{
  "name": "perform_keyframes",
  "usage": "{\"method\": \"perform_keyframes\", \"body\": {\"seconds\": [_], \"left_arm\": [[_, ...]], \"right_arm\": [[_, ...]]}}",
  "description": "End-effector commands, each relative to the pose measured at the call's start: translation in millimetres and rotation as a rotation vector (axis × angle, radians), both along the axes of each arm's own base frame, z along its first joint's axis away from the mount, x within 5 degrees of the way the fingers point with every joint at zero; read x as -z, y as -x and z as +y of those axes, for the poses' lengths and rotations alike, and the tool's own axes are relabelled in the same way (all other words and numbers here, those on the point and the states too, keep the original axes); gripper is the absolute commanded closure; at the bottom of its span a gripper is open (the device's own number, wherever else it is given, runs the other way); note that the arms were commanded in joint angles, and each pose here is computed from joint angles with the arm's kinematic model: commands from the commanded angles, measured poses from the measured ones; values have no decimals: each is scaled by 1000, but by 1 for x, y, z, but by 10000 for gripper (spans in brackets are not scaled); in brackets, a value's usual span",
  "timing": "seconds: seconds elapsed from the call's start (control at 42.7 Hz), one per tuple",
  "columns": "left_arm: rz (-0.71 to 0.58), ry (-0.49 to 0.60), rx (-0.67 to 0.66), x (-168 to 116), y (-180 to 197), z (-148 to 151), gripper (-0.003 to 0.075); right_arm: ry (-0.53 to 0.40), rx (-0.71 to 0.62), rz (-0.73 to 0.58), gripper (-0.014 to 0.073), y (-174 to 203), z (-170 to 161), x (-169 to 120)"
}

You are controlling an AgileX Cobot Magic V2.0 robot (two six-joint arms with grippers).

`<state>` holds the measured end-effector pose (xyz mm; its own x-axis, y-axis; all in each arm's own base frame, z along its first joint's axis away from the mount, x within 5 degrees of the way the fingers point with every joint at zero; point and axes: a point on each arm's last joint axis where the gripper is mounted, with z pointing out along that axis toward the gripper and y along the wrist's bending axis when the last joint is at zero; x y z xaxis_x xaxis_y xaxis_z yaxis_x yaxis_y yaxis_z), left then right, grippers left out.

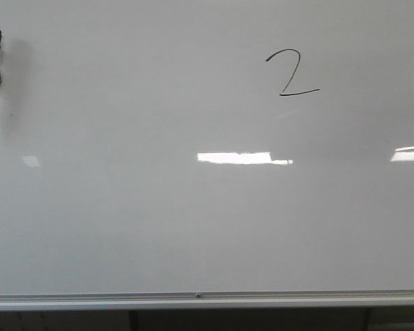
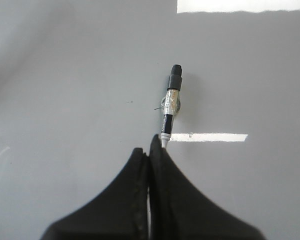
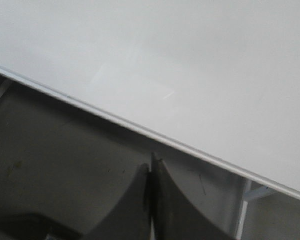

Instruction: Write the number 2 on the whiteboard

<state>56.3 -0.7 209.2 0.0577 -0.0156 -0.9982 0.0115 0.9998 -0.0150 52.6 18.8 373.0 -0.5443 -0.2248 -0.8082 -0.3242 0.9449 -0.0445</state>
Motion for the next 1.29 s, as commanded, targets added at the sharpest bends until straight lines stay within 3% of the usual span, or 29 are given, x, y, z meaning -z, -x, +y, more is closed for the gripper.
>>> {"method": "perform_keyframes", "body": {"seconds": [0.0,0.117,0.258,0.375,0.633,0.774,1.078,1.266], "left_arm": [[-79,12,0,2,1,0,741],[-79,12,0,2,1,0,741],[-79,12,0,2,1,0,741],[-79,12,0,2,1,0,741],[-79,12,0,2,1,0,741],[-79,12,0,2,1,0,741],[-79,12,0,2,1,0,741],[-79,12,0,2,1,0,741]], "right_arm": [[-27,92,-192,664,-5,-5,4],[-47,184,-358,664,-4,-11,33],[-50,261,-466,664,1,-16,78],[-53,286,-516,664,2,-17,117],[-75,310,-621,664,0,-19,164],[-76,317,-636,664,-3,-20,174],[-84,325,-714,664,-2,-21,166],[-170,345,-715,664,-2,-21,165]]}}
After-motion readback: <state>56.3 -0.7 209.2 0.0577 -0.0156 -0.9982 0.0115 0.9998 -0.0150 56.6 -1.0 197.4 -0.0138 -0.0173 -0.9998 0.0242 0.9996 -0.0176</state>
